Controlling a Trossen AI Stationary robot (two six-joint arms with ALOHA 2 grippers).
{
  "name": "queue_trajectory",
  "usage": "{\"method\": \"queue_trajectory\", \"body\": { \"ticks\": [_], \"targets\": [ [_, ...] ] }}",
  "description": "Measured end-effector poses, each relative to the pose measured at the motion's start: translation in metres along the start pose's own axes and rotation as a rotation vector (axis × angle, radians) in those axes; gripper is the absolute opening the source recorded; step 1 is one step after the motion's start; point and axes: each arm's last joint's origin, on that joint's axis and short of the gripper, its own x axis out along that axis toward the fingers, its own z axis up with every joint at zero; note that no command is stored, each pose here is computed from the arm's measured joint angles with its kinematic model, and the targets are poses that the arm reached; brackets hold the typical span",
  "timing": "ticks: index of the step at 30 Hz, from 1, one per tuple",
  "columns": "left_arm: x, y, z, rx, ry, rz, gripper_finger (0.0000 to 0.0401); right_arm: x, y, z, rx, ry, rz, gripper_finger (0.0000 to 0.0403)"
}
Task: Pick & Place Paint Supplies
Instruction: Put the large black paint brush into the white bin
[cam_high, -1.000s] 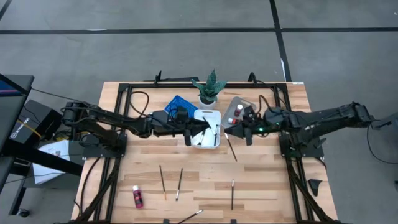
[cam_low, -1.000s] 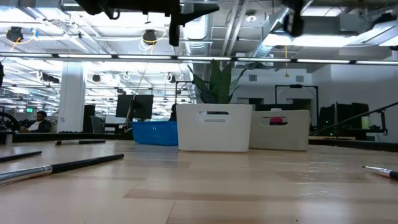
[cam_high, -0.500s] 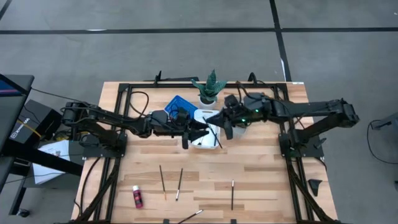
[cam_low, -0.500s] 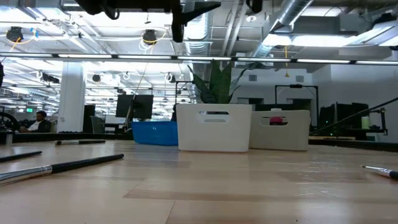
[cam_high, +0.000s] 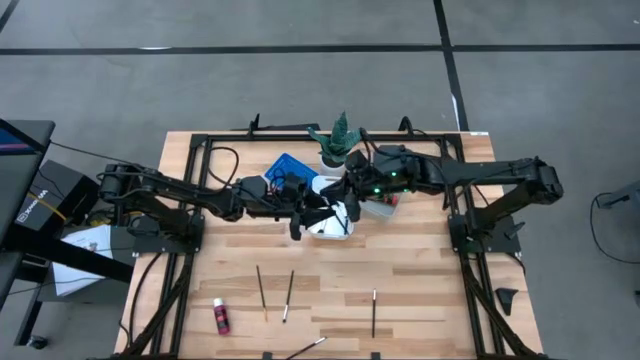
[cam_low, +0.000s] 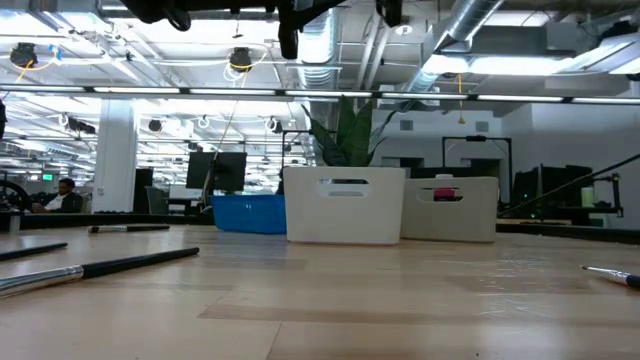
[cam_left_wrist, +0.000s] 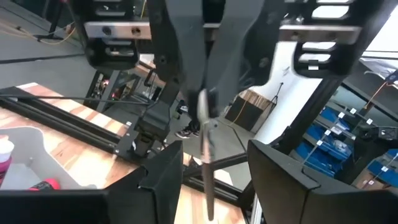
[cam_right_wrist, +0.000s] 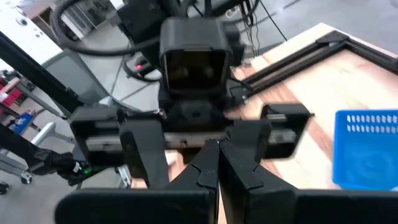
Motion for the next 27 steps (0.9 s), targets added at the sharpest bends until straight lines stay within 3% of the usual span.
{"method": "queue_trajectory", "body": {
  "ticks": [27],
  "targets": [
    [0.0, 0.0, -0.0013, -0.001, 0.021, -0.014, 0.0041, -0.0021, -0.0066, 0.0062, 0.008, -0.019, 0.007, 0.0]
  ]
}}
